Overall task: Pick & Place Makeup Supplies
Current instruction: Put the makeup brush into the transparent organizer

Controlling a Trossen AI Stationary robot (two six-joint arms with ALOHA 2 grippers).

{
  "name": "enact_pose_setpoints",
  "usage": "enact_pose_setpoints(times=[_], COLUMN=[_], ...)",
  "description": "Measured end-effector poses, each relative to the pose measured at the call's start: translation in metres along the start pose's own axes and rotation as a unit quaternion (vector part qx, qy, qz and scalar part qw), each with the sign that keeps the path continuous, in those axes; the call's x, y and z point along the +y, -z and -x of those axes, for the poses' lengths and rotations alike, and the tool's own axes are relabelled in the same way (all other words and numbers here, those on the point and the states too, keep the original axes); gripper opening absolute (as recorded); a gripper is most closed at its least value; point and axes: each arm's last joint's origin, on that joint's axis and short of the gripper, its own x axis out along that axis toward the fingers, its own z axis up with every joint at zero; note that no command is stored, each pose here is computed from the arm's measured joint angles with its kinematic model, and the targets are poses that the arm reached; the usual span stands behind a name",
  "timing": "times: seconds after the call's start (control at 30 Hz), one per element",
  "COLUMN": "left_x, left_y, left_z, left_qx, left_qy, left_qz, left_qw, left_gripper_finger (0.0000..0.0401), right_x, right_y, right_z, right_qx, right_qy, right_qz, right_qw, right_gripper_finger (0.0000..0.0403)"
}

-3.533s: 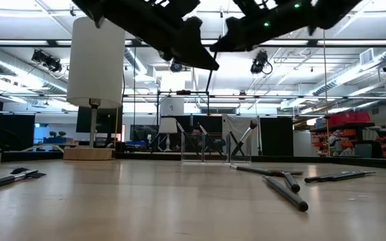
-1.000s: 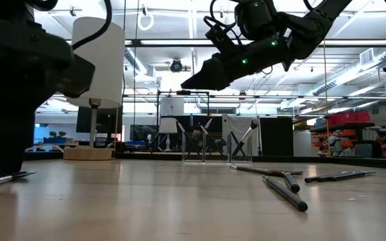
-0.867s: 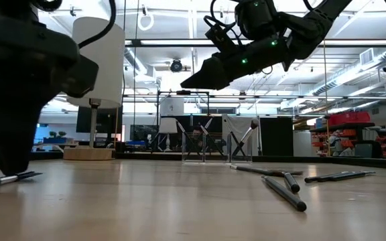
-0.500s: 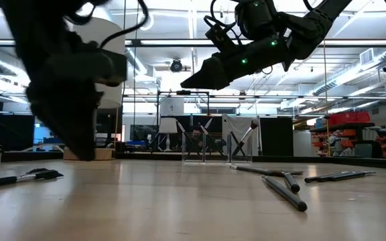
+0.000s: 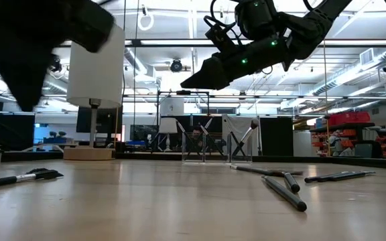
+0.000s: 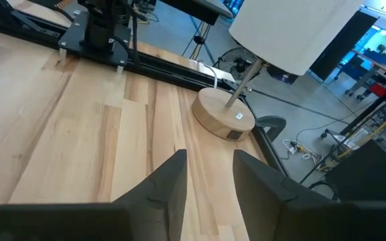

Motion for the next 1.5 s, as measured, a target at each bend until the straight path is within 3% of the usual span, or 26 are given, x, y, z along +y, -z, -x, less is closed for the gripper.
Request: enact_pose_setpoints(times=[0.2,0.3,0.47,0.7,1.13,1.5], left_x=[0.018,0.024,0.023,0.032,0.032,0.028], left_y=[0.027,0.033,0.036,0.038,0.037,0.022], left_z=[-0.014,-0.028,-0.044,-0.054,-0.055,-0.055], left_qx=[-0.037,-0.02,-0.021,-0.011,-0.028,-0.08], left_qy=[-0.063,-0.042,0.024,0.019,0.025,0.049], left_qz=[0.051,0.083,0.09,0.131,0.142,0.105], left_qw=[0.996,0.995,0.995,0.991,0.989,0.99], left_gripper_finger=[0.0116,0.0116,0.0116,0.0116,0.0116,0.0116], right_x=[0.0,0.0,0.0,0.0,0.0,0.0], right_y=[0.0,0.0,0.0,0.0,0.0,0.0], right_z=[0.0,0.0,0.0,0.0,0.0,0.0], right_qx=[0.0,0.0,0.0,0.0,0.0,0.0], right_qy=[0.0,0.0,0.0,0.0,0.0,0.0], right_qz=[-0.001,-0.001,-0.001,0.0,0.0,0.0], right_qw=[1.0,1.0,1.0,1.0,1.0,1.0], right_gripper_finger=[0.0126,0.0126,0.0126,0.0126,0.0126,0.0126])
